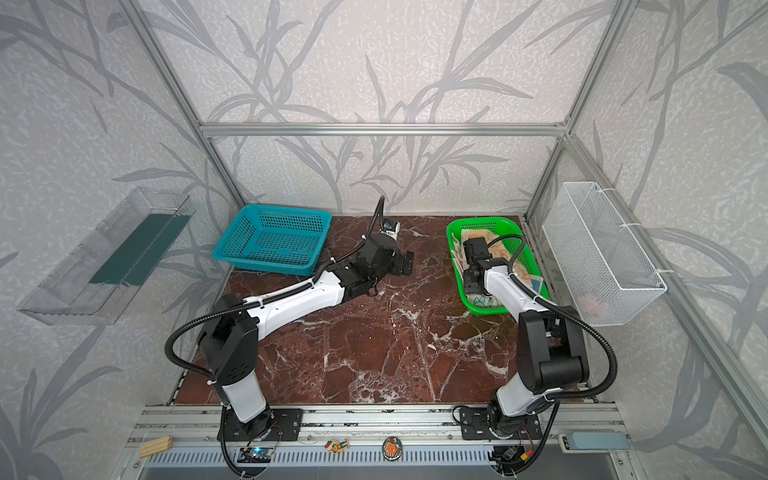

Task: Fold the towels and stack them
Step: 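Grasp the rabbit-print towel edge with the right gripper and lift it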

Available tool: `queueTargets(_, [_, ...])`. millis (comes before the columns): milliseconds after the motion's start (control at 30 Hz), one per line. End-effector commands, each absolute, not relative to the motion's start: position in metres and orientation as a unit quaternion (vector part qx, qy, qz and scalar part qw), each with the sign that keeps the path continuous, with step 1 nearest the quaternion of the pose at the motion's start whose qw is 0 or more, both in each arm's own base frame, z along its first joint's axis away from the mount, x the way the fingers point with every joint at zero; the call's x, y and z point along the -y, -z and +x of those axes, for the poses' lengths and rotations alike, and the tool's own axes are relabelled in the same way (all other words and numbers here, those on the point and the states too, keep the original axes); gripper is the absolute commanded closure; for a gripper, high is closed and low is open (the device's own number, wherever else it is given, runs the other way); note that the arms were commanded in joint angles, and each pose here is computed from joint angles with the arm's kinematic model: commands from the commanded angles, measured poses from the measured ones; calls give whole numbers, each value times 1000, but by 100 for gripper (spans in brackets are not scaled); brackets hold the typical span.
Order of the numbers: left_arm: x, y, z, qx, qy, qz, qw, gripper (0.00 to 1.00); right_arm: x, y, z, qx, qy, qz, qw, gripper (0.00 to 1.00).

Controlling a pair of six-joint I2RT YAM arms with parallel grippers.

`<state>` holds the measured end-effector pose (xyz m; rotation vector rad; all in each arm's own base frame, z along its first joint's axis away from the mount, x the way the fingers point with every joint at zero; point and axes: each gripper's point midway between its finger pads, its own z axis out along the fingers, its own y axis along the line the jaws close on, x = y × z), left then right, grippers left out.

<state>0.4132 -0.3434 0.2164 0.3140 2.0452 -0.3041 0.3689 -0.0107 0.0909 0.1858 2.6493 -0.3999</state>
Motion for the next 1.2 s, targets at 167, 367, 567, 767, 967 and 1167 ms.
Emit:
queueTargets(167, [347,-212,418,-849,121,129,498,1,16,-106,393,-950,195,44,239,32])
queueTargets(367, [350,-210,420,-851,123,127,494,1,5,-116,401,-941,230,7,247,34])
queueTargets(567, [349,-207,421,-852,118,128,494,1,1,-125,407,-932,253,-13,258,34])
queueTargets(767, [347,-206,421,-852,114,128,494,1,-2,-121,414,-928,274,-35,251,34])
queueTargets(967, [346,-202,420,-854,113,129,492,1,-1,-106,419,-929,287,-50,229,49])
queueTargets(1167, [342,-199,420,-856,112,124,489,1,2,-103,419,-927,298,-54,220,81])
